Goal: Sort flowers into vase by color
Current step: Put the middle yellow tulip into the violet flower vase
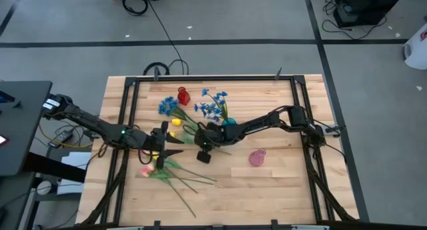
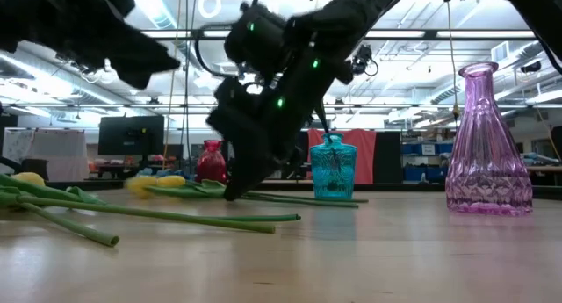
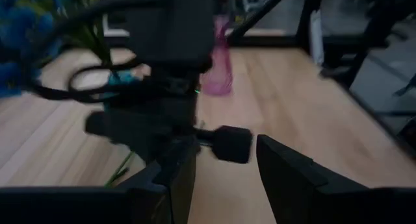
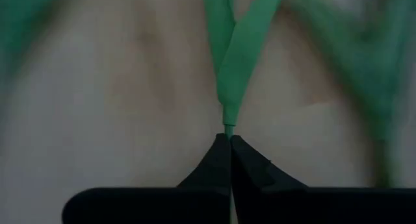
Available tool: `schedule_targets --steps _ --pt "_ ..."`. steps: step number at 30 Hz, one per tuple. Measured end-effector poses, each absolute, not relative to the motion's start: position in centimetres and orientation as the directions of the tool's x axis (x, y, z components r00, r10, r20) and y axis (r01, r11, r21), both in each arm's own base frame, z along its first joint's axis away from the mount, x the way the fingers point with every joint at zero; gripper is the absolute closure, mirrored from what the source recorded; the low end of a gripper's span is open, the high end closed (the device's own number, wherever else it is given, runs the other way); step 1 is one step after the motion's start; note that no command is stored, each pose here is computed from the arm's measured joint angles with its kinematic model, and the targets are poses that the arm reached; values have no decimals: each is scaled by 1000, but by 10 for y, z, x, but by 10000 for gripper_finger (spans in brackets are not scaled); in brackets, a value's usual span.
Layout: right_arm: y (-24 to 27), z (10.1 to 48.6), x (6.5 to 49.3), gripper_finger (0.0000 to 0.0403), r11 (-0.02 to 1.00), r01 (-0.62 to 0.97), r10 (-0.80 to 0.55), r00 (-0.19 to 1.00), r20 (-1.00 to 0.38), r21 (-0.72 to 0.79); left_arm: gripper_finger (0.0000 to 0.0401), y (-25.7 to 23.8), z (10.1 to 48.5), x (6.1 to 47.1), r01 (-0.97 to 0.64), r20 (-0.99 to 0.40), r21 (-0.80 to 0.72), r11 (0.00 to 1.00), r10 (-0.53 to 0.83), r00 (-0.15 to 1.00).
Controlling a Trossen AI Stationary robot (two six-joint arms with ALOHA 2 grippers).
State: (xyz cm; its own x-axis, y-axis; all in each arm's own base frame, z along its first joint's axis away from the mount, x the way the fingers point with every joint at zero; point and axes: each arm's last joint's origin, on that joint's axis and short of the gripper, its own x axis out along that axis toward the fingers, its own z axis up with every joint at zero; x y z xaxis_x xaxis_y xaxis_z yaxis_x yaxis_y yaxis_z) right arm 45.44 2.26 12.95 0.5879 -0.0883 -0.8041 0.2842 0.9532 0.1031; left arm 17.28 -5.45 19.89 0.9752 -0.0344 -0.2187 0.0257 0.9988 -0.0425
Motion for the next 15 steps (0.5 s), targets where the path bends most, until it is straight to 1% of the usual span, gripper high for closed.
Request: schedule_targets --steps 6,15 --pt "37 161 452 397 963 235 -58 655 -754 130 233 -57 211 163 65 -148 -63 996 -74 986" --pt "58 200 442 397 982 138 -12 719 -695 125 233 -59 215 160 75 -118 -61 995 -82 990"
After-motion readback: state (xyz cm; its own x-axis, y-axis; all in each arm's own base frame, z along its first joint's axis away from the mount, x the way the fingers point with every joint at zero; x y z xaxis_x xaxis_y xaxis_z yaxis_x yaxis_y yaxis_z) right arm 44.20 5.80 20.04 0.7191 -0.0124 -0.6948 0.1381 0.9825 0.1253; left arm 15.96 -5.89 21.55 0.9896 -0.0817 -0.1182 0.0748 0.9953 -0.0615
